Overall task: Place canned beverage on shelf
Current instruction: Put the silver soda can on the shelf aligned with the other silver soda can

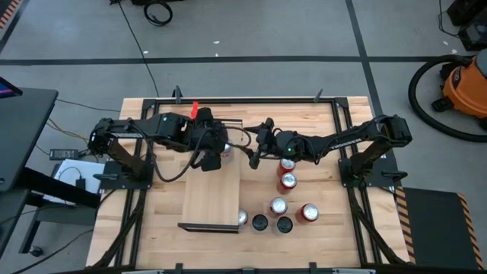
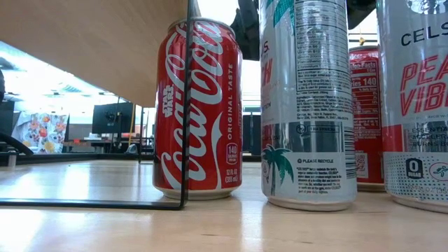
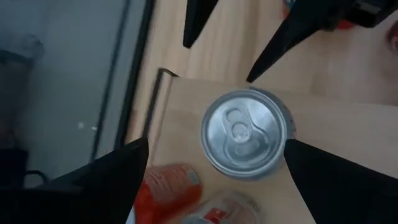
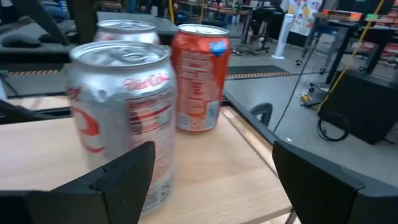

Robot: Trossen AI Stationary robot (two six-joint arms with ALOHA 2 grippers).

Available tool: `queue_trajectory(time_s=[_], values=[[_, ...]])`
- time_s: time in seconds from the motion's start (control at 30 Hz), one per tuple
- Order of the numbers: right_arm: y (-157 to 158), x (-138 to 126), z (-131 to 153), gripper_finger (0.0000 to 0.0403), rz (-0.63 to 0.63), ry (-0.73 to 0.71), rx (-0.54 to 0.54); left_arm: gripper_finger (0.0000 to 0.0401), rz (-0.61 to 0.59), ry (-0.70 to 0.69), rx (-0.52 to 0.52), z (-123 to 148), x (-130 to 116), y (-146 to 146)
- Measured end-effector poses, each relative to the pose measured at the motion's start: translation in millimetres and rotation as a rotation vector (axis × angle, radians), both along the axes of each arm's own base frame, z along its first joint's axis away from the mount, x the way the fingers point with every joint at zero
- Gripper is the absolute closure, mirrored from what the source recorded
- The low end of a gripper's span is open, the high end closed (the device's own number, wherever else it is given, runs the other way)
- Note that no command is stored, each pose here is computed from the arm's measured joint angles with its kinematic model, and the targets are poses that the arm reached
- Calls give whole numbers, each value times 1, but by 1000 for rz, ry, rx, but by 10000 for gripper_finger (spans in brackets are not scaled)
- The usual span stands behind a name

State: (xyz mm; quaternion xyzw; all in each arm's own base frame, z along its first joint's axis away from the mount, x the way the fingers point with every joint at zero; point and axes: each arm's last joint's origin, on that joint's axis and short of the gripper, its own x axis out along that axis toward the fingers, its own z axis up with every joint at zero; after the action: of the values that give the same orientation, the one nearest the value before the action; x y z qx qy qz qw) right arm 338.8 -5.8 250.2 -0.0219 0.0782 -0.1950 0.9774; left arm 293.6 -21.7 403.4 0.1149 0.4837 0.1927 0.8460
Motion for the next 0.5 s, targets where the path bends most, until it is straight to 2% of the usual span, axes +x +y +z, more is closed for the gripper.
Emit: queue_trajectory(time_s=[0.13,0.5], values=[[-3,0,0,69,38,-7,22,14,-19,-15,28,1,1,-5],[2,2,7,69,95,-84,23,14,2,-107,5,5,7,-6]])
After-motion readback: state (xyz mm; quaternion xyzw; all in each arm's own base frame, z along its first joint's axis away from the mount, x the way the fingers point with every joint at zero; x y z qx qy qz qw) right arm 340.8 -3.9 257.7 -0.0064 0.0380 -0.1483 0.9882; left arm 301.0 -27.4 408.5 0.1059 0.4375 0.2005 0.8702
